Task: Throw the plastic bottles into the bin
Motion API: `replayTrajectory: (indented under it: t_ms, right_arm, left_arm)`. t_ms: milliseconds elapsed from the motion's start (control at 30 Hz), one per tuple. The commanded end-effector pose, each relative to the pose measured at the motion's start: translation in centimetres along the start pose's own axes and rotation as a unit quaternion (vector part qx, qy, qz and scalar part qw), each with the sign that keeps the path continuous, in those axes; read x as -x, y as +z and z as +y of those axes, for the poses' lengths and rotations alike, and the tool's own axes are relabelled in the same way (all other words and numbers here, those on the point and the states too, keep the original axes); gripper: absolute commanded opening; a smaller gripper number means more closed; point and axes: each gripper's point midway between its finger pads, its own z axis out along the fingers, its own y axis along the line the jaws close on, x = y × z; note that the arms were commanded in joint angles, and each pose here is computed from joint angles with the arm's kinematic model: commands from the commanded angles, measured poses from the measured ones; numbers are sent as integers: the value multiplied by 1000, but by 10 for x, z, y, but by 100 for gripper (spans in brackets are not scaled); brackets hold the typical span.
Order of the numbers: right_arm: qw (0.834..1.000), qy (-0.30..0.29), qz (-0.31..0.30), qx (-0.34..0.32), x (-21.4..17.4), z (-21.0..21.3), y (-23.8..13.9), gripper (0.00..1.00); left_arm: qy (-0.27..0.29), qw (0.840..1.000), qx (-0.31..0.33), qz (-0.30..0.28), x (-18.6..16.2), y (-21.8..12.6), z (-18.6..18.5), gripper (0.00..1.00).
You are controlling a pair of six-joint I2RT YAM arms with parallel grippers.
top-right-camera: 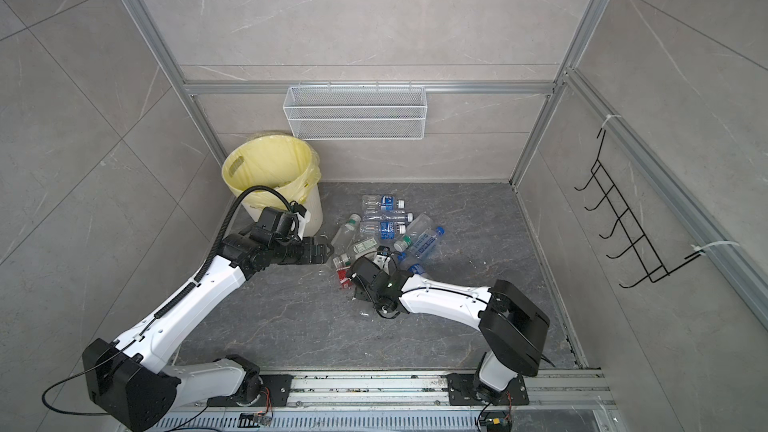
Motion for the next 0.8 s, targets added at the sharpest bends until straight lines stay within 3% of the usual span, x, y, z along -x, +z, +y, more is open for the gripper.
replayTrajectory:
  t_ms: [0, 267, 533, 767]
  right_arm:
    - [999, -16, -41, 10, 38, 3, -30, 59]
    - [995, 12, -87, 50, 105, 10, -72, 60]
    - [988, 44, -110, 99, 141, 32, -87, 59]
    - [982, 62, -117, 131, 157, 49, -91, 60]
  left_arm:
    - [-18, 998, -57, -21, 8, -8, -22, 100]
    - [-63, 982, -178, -30, 7, -1, -59, 100]
    - [-10, 972, -233, -18, -6, 6, -110, 100]
    - [7, 970, -243, -28, -4, 8, -125, 99]
